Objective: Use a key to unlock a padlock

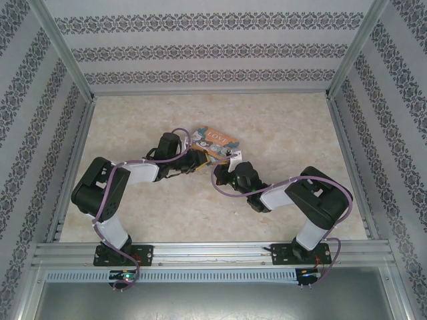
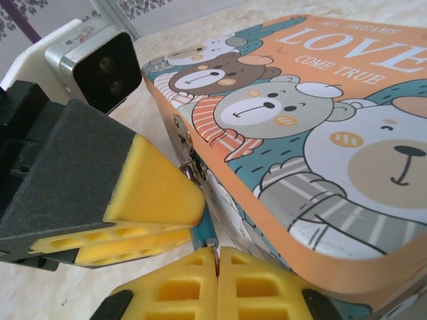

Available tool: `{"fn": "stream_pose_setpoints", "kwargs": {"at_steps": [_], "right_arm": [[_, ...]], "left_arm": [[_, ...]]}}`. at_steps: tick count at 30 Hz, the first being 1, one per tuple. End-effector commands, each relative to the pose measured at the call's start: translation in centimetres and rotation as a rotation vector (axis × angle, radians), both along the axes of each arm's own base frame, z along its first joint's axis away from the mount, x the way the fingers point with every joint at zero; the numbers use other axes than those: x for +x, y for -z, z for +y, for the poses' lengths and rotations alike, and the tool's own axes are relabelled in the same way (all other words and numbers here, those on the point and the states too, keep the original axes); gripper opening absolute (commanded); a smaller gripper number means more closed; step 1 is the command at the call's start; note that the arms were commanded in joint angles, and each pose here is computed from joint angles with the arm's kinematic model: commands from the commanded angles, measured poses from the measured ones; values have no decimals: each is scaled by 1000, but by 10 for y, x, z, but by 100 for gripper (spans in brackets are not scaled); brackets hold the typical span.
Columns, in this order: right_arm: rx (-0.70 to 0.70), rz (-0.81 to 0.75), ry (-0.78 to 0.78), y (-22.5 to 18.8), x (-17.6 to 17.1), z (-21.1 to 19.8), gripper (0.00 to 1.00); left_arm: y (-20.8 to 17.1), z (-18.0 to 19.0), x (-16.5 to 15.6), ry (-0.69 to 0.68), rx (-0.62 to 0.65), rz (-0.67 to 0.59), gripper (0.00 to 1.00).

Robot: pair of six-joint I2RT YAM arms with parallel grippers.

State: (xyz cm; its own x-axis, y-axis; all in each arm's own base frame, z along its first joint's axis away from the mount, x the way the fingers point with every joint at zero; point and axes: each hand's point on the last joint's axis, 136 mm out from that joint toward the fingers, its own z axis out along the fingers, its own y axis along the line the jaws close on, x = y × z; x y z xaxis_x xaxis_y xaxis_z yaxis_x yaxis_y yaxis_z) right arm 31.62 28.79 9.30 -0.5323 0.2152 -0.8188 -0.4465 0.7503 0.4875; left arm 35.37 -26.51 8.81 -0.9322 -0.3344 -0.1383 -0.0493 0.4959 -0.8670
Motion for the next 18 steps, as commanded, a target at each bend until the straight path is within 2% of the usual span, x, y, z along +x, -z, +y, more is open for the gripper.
{"fn": "stream_pose_setpoints", "kwargs": {"at_steps": [1, 18], "right_arm": [[43, -45, 24, -11, 2, 3, 0], [35, 12, 23, 15, -11, 4, 0]], "left_arm": [[-18, -17, -4, 54, -77, -6, 27], [-22, -16, 1, 30, -85, -4, 27]]}}
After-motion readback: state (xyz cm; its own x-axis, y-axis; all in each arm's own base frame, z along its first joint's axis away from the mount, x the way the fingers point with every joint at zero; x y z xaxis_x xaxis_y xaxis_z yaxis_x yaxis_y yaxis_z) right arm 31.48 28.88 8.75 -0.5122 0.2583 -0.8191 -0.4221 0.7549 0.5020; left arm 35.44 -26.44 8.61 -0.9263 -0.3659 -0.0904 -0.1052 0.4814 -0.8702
